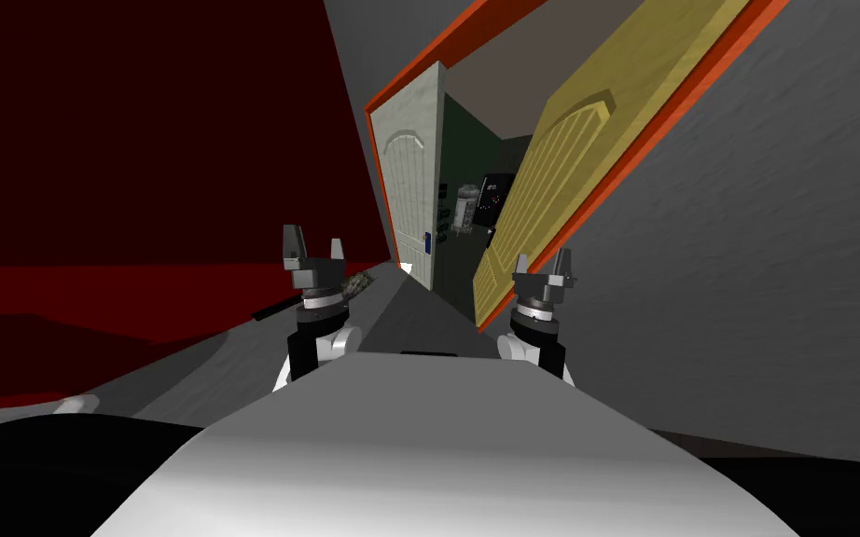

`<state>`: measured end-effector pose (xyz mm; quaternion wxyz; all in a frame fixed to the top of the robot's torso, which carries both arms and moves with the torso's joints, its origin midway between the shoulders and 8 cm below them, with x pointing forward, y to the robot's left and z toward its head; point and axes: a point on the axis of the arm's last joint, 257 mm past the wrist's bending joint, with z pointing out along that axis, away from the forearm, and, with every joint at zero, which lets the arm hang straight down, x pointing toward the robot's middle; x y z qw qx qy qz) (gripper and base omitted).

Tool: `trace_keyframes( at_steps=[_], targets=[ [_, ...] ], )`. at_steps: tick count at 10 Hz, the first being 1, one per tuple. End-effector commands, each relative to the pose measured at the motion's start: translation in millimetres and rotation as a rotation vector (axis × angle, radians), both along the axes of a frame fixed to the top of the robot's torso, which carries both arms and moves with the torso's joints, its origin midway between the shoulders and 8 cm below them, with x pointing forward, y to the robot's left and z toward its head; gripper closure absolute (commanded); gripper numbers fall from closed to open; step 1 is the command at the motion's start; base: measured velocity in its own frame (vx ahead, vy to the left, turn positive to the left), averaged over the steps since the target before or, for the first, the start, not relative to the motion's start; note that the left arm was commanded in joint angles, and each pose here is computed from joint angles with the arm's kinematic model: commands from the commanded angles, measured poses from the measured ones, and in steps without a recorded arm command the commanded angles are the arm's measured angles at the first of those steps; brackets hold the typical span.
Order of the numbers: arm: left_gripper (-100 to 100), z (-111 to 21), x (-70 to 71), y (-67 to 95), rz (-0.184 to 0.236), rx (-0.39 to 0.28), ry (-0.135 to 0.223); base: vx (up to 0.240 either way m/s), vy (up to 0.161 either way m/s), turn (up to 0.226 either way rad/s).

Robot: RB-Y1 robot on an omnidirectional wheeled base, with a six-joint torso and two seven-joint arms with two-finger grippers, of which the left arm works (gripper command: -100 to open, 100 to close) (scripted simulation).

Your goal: Push the door open

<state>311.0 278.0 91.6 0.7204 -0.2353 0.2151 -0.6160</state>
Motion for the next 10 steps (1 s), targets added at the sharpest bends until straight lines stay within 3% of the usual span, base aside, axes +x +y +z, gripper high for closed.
trace_keyframes(
  at_steps=[1, 10],
  targets=[
    [-100, -8.5, 9.7, -0.6, -0.007, -0.002, 0.018, -0.010, -0.054, -0.089],
    [-100, -61.1, 67.0, -6.1, -0.045, -0.014, 0.130, 0.094, 0.075, -0.076]
  ],
)
